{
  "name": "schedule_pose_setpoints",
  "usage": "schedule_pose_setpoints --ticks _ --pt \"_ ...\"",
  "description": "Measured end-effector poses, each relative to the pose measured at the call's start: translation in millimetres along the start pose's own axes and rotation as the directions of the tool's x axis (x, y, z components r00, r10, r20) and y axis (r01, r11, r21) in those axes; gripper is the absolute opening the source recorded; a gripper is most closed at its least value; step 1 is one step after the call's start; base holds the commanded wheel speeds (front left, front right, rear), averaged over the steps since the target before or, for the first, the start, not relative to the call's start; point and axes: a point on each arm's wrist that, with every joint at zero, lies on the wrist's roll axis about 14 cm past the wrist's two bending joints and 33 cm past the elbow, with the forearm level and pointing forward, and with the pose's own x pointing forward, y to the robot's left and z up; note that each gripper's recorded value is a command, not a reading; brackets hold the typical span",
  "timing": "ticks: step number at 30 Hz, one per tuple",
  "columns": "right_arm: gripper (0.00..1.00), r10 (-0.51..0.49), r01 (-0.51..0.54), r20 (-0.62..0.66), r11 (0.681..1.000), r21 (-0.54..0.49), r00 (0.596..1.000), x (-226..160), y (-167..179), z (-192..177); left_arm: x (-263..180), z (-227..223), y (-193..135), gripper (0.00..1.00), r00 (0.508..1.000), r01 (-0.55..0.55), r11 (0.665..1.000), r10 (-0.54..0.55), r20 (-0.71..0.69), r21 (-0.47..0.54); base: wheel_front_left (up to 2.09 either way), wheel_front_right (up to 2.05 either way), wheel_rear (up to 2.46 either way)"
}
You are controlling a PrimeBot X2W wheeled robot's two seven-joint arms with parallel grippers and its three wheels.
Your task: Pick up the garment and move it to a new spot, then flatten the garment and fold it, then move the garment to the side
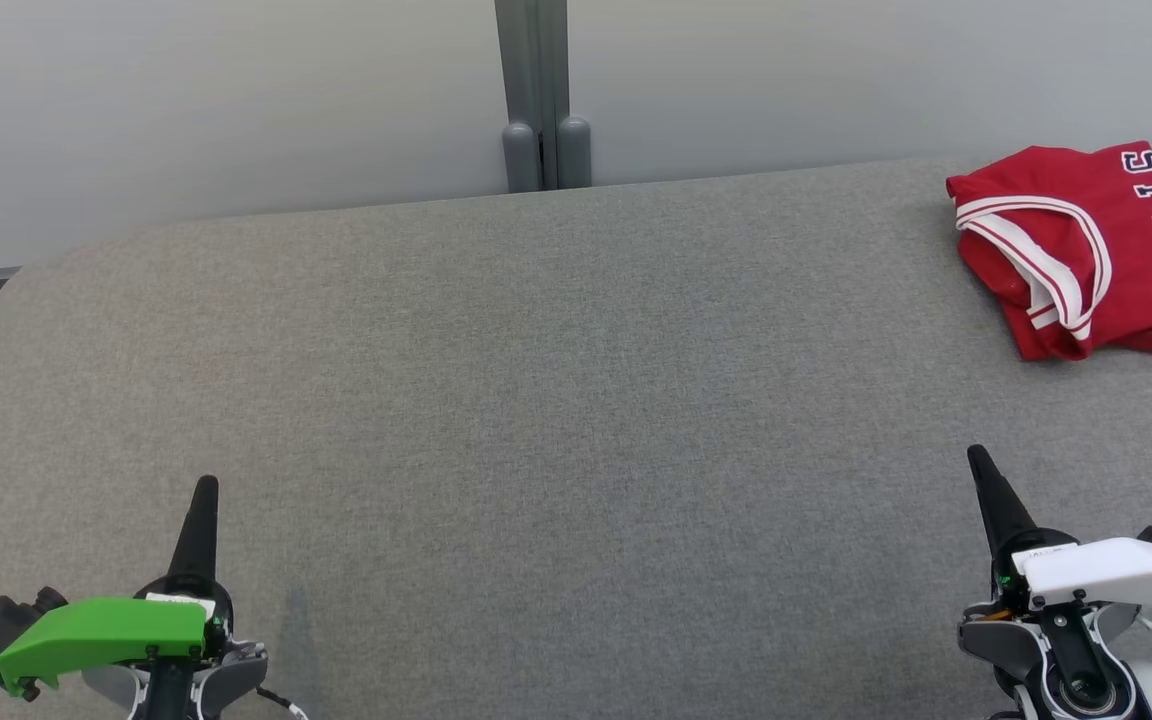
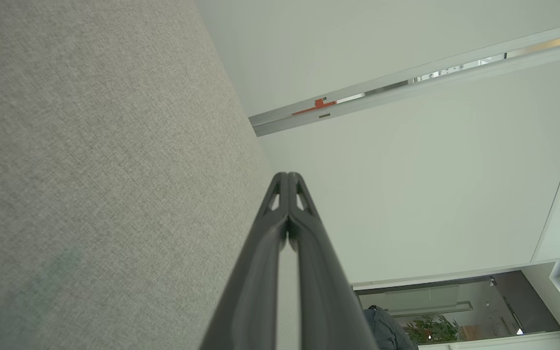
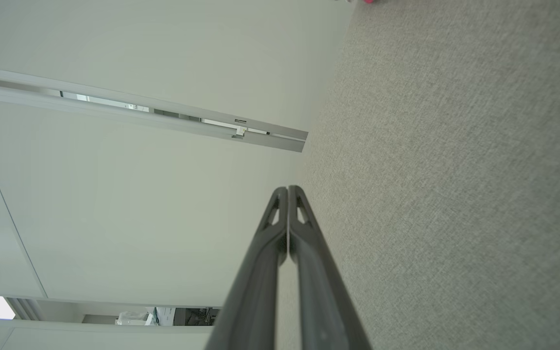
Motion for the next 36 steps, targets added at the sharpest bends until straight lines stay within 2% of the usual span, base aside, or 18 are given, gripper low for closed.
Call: schedule_pose_setpoints --ticks 18,36 --pt "0.0 0.012 -0.012 0.001 0.99 0.143 1.0 2 2 3 4 1 -7 0.0 0.999 0.036 0.99 -0.036 0.007 -0.136 0.0 0.0 0.0" --pt "0.0 0.03 -0.031 0.008 0.964 0.265 1.0 5 6 6 6 2 -12 0.0 0.998 0.066 0.964 -0.063 0.02 -0.259 0.0 0.0 0.0"
